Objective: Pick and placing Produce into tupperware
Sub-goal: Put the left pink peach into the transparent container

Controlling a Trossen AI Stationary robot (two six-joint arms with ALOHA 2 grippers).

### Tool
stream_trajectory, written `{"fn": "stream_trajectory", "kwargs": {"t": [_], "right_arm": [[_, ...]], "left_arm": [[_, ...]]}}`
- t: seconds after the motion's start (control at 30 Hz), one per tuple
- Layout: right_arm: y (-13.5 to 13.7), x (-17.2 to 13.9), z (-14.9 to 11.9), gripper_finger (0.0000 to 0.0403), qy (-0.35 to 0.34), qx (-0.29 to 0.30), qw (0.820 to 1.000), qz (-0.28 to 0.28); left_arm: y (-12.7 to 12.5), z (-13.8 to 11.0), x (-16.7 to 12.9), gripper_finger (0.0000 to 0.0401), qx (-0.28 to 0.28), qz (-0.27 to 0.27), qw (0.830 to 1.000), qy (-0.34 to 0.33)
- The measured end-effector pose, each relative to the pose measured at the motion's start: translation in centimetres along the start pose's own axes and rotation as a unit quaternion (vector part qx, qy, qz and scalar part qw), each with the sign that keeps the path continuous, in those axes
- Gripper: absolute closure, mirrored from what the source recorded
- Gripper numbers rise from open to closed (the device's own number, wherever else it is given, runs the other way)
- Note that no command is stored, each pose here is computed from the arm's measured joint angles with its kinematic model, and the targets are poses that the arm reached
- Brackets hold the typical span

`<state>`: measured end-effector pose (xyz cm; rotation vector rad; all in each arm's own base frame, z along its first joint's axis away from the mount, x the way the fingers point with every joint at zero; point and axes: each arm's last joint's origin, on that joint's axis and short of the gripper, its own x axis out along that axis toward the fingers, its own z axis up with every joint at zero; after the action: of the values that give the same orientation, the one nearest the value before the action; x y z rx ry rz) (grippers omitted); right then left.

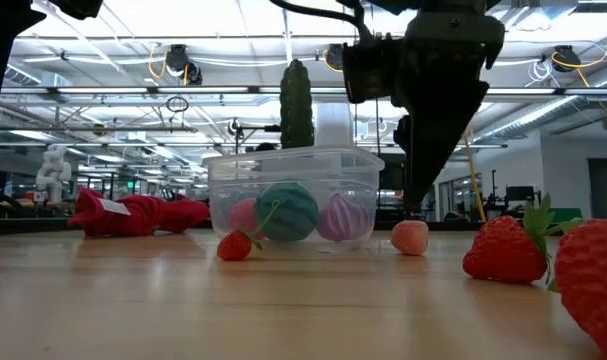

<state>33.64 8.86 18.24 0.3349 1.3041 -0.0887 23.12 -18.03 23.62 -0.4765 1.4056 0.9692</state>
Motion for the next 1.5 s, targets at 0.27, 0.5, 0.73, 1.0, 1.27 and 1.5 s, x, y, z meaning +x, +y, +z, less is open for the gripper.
{"fn": "stream_trajectory", "kwargs": {"t": [0.27, 0.5, 0.73, 1.0, 1.27, 1.5], "right_arm": [[-1.1, 1.0, -0.4, 0.0131, 0.002, 0.011, 1.0, -0.005], [-1.6, 1.8, -0.5, 0.0131, -0.014, 0.021, 1.0, 0.003], [-1.7, 2.1, -0.7, 0.0131, -0.02, 0.024, 0.999, 0.003], [-1.7, 2.1, -0.5, 0.0131, -0.036, 0.024, 0.999, 0.0], [-1.7, 2.1, -0.4, 0.0131, -0.042, 0.024, 0.999, -0.01], [-1.8, 2.1, -0.5, 0.0131, -0.038, 0.024, 0.999, -0.013]], "left_arm": [[0.0, 0.0, 0.0, 0.0091, 0.0, 0.0, 1.0, 0.0], [0.0, 0.0, 0.0, 0.0091, 0.0, 0.0, 1.0, 0.0], [0.0, 0.0, 0.0, 0.0091, 0.0, 0.0, 1.0, 0.0], [0.0, 0.0, 0.0, 0.0091, 0.0, 0.0, 1.0, 0.0], [0.0, 0.0, 0.0, 0.0091, 0.0, 0.0, 1.0, 0.0], [0.0, 0.0, 0.0, 0.0091, 0.0, 0.0, 1.0, 0.0]]}}
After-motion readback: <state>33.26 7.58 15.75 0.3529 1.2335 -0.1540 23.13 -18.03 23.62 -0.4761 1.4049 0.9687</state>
